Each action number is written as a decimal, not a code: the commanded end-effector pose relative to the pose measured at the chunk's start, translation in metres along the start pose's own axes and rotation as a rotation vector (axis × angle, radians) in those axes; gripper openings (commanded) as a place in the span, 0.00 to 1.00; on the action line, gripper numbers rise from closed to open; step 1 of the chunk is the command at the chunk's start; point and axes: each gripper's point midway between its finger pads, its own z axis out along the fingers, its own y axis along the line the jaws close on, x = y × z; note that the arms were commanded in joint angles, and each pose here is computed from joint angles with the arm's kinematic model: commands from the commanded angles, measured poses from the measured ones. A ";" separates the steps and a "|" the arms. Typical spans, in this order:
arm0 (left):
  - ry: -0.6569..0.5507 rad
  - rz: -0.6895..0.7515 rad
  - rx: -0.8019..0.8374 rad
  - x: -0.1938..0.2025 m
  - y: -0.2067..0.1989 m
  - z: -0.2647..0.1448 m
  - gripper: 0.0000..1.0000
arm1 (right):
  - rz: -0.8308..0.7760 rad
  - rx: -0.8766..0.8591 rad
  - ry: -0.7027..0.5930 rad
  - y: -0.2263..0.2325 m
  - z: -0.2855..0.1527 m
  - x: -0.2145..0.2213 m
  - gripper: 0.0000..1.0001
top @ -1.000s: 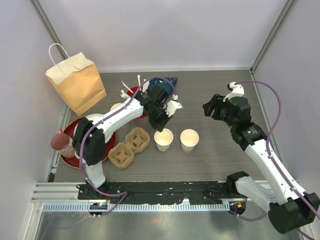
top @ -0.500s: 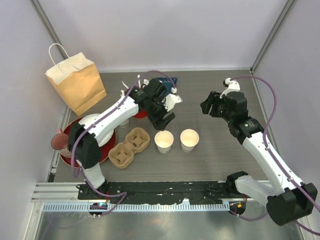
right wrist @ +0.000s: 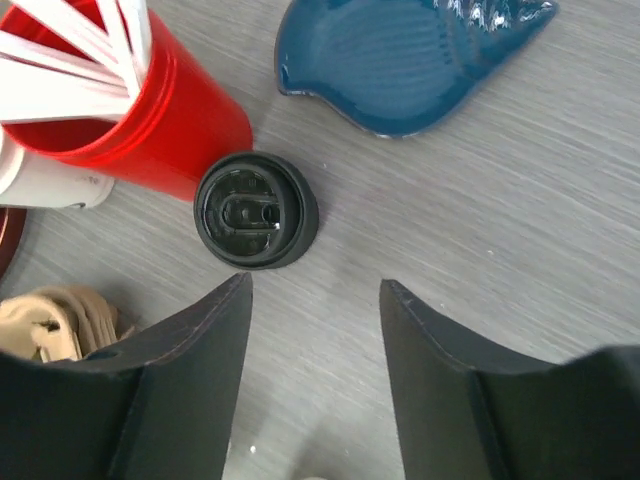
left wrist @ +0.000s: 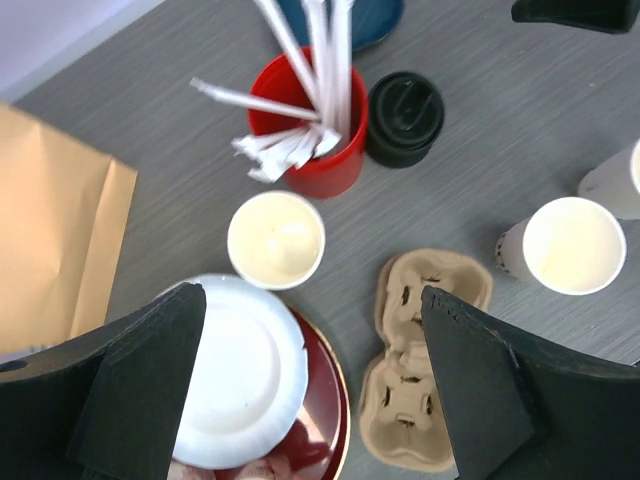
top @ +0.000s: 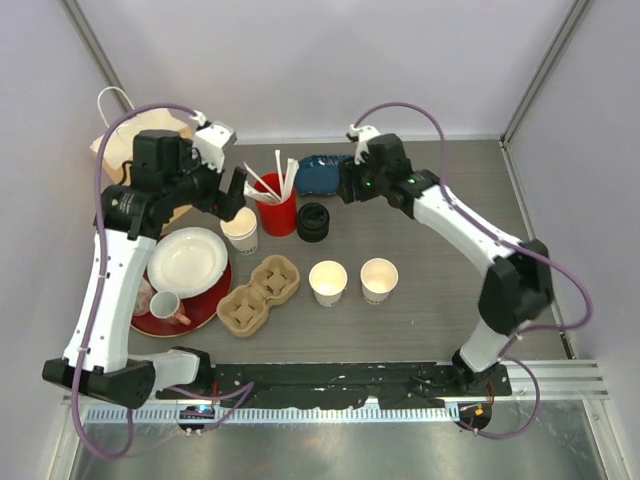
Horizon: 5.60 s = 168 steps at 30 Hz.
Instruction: Pack the takeout coffee
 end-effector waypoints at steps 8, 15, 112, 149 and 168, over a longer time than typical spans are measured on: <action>0.128 -0.158 -0.008 0.049 0.026 0.006 0.91 | -0.041 0.102 0.117 0.029 0.090 0.018 0.53; 0.138 -0.168 0.015 0.052 0.024 0.009 0.91 | -0.064 0.127 0.151 0.027 0.106 0.028 0.48; 0.234 -0.140 0.220 0.072 -0.029 -0.001 0.86 | -0.451 -0.064 0.436 0.123 -0.069 0.105 0.01; 0.232 -0.118 0.214 0.073 -0.030 -0.004 0.86 | -0.415 -0.086 0.443 0.116 -0.062 0.133 0.01; 0.258 -0.092 0.287 0.075 -0.058 -0.001 0.84 | -0.391 -0.098 0.388 0.118 -0.072 0.120 0.24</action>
